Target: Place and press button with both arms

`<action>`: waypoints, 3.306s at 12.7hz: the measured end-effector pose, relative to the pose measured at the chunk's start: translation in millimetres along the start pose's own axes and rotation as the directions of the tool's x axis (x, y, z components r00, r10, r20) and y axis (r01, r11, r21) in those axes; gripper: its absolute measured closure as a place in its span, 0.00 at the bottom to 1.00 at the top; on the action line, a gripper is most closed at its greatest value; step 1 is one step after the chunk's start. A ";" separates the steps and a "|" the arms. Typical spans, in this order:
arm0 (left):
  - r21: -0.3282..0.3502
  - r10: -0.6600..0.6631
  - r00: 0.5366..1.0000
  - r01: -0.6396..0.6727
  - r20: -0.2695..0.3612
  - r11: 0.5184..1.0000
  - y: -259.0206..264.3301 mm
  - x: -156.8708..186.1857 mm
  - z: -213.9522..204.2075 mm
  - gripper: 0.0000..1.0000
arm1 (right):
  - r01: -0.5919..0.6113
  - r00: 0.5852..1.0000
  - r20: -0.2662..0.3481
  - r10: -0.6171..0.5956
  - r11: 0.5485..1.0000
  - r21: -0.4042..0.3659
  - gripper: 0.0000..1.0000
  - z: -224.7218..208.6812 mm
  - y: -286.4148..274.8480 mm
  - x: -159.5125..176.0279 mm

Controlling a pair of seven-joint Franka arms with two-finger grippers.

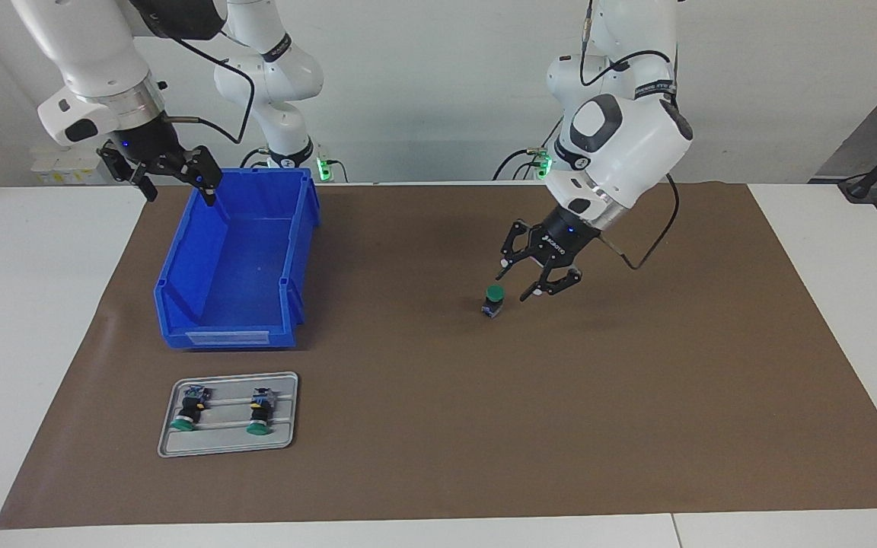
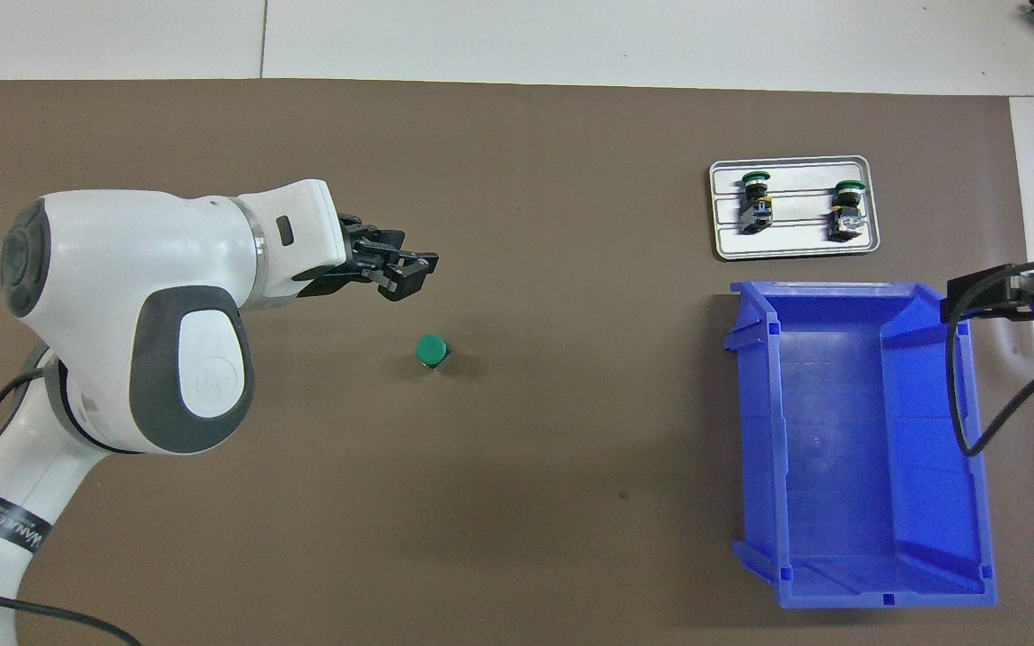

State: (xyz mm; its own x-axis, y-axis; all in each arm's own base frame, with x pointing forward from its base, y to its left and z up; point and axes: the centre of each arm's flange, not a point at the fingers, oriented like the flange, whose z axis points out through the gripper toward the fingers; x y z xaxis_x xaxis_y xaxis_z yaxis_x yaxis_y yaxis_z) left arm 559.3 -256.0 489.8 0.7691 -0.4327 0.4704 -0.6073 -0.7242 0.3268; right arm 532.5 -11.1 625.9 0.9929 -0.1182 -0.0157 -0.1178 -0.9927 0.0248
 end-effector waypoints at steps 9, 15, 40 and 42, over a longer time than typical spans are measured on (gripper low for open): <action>0.213 -0.313 0.918 0.265 0.244 0.941 52.6 -21.9 35.5 0.99 | 0.000 1.000 0.000 0.000 1.000 0.000 0.00 0.0 0.0 0.0; 0.283 -0.386 0.891 0.316 0.240 0.906 41.9 -27.5 53.7 0.99 | 0.000 1.000 0.000 0.000 1.000 0.000 0.00 0.0 0.0 0.0; 0.332 -0.374 0.892 0.284 0.252 0.900 36.8 -68.2 112.8 0.99 | 0.000 1.000 0.000 0.000 1.000 0.000 0.00 0.0 0.0 0.0; 0.339 -0.387 0.886 0.292 0.257 0.894 30.6 -44.1 92.0 0.99 | 0.000 1.000 0.000 0.000 1.000 0.000 0.00 0.0 0.0 0.0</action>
State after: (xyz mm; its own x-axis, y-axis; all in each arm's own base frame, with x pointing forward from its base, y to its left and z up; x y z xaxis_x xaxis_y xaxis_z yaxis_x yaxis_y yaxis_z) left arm 525.2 -308.5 403.7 0.9673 -0.2409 0.0798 -0.2506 -0.9562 0.1516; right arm 532.4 -11.1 625.9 0.9929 -0.1182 -0.0157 -0.1178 -0.9927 0.0248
